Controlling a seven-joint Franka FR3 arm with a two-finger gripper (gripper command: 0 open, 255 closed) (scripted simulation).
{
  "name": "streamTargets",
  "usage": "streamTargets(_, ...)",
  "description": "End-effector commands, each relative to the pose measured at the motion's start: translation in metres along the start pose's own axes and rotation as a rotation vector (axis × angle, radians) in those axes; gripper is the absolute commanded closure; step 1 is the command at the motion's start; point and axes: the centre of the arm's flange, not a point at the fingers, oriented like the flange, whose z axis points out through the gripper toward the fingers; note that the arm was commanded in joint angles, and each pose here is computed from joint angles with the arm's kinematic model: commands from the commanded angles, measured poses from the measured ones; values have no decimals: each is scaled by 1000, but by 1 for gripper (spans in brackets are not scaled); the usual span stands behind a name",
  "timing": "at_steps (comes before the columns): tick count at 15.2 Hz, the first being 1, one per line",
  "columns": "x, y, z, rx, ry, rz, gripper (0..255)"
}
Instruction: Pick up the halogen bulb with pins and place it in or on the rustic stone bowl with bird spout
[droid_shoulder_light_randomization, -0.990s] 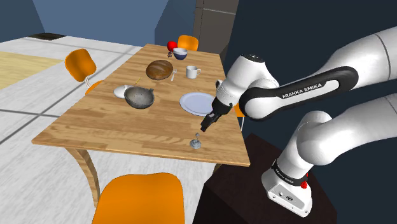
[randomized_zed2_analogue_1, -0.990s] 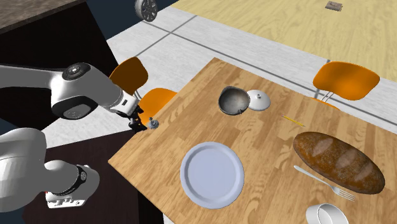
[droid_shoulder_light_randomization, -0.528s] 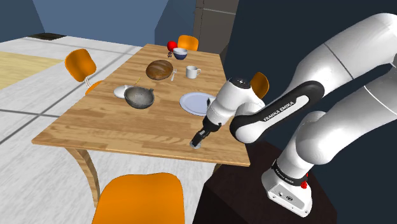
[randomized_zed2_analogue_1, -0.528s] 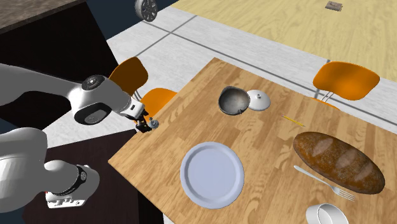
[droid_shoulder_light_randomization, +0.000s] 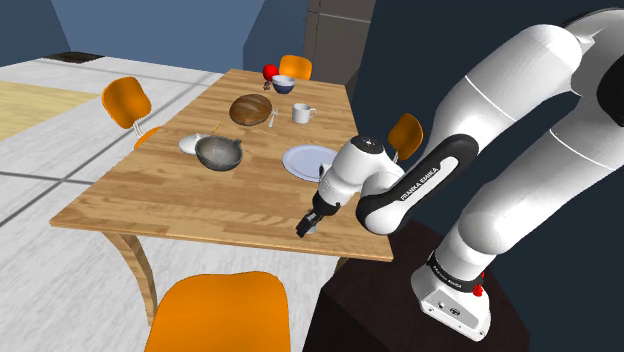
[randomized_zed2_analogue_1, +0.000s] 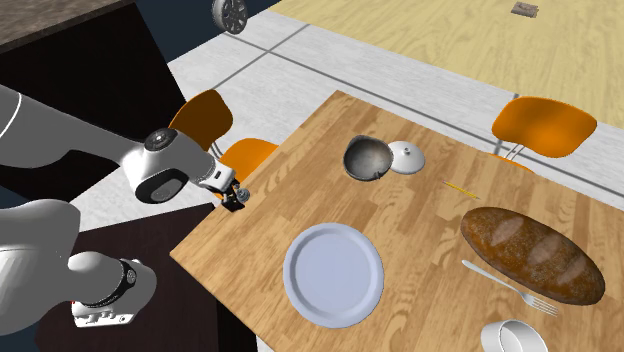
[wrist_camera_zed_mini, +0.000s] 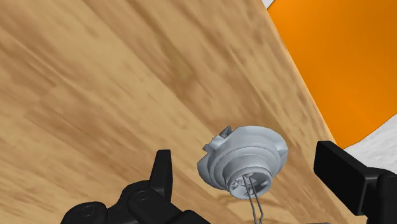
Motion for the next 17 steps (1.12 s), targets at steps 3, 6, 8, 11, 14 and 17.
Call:
streamTargets(3, 0, 0, 2, 1, 0, 0, 0)
streamTargets(6, 0, 0, 2, 1, 0, 0, 0)
streamTargets(8, 0, 0, 2, 1, 0, 0, 255)
streamTargets(11, 0, 0, 2, 1, 0, 0, 255)
streamTargets(14, 0, 0, 2, 1, 0, 0, 255)
streamTargets(17, 1, 0, -3, 1, 0, 0, 255)
